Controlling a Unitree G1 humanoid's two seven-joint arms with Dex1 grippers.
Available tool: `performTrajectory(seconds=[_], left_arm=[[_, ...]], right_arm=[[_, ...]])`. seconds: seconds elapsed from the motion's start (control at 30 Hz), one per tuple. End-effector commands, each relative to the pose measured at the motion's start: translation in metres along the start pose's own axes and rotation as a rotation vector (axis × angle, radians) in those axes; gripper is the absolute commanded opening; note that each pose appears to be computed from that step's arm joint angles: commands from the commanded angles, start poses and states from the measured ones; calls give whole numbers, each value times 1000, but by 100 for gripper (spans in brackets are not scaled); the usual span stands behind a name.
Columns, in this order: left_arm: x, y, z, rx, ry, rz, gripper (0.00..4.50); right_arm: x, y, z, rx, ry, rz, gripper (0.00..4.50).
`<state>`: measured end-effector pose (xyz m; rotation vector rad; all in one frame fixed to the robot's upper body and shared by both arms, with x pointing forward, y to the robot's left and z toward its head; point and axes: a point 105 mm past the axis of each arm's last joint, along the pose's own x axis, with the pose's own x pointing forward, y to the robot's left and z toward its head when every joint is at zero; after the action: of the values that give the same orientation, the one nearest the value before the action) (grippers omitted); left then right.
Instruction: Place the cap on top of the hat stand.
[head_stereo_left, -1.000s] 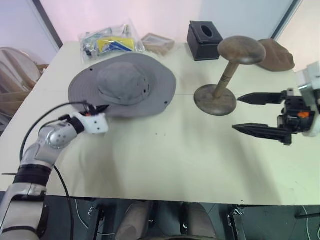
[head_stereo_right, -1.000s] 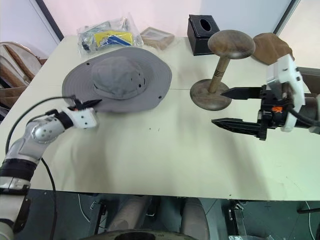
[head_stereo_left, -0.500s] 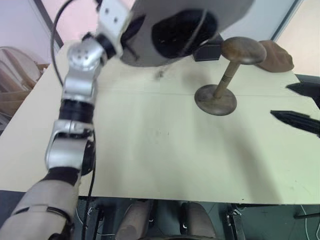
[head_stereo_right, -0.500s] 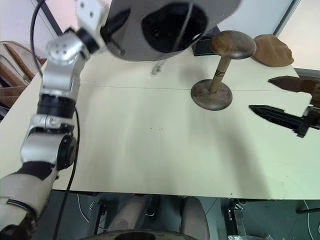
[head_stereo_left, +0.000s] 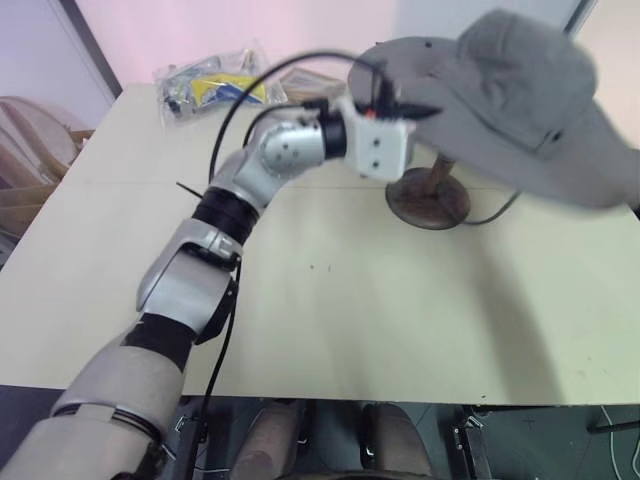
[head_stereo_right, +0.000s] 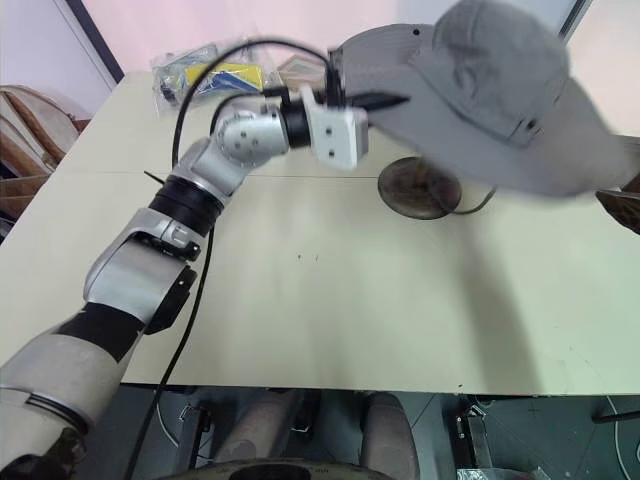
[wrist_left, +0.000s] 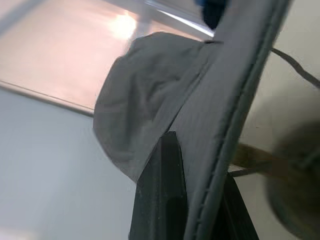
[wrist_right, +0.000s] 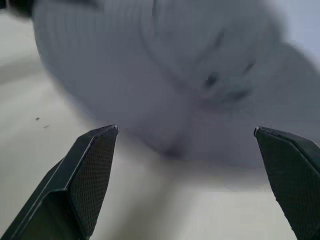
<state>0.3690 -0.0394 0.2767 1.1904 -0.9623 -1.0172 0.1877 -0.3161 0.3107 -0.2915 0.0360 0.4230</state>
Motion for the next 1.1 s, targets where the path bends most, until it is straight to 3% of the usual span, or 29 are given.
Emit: performTrajectory(seconds=[0.03, 0.17, 0.47, 0.57, 0.8, 0.83, 1.1], left_arm=[[-3, -14, 1, 111, -16, -30, 7], [-8, -29, -15, 77, 49, -43, 7], [-15, -63, -16, 6, 27, -126, 7], [-13, -65, -13, -34, 14, -137, 86], [-21, -53, -24, -16, 63, -141, 424], [-26, -47, -30, -10, 92, -129, 448], [-89, -19, -55, -151, 187, -199, 448]], right_arm=[[-12, 0, 4, -30, -12, -50, 450], [-16, -4, 1, -27, 4, -77, 450], [-16, -14, -6, -39, 43, -106, 450], [-14, -16, -7, -40, 46, -105, 450], [-9, -13, -16, -44, 79, -84, 450], [-9, -13, -16, -44, 83, -80, 450], [-8, -21, -19, -71, 128, -64, 450]])
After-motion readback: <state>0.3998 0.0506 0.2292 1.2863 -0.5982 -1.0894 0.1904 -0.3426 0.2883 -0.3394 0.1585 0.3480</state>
